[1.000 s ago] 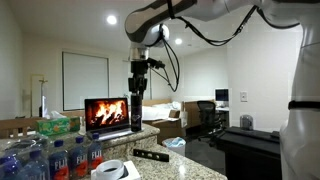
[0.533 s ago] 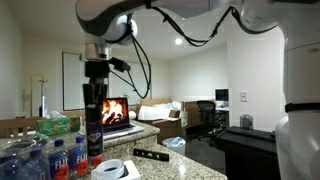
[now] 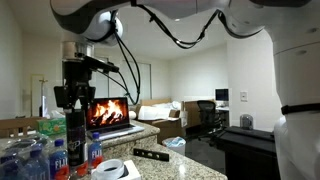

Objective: Pick up the marker, seal tape and remote and put them on the box

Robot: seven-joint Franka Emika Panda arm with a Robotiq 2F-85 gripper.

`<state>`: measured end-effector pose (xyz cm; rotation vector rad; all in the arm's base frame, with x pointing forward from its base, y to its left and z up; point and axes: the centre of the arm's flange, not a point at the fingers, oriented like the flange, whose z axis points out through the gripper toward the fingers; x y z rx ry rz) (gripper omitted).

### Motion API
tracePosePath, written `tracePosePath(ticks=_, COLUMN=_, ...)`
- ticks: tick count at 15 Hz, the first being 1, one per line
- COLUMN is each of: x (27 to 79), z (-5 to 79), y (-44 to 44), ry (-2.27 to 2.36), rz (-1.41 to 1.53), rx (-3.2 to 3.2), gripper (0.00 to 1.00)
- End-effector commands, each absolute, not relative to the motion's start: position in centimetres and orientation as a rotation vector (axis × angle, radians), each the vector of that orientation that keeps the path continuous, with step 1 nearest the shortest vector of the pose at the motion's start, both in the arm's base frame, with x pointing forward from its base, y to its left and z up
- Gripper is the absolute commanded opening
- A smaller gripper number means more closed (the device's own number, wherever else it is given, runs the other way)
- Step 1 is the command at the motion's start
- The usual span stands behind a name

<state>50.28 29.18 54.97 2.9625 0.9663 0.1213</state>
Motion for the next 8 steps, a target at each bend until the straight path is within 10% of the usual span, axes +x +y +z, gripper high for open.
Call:
tracePosePath(ticks=1, x=51.5, z=54.9, y=26.0, ry=0.758, rz=0.084, rx=3.056, gripper=0.31)
tracePosePath(ticks=8, x=51.8, z=53.1, y=22.2, ry=0.498, rz=0.041, rx=3.134, gripper=0.31)
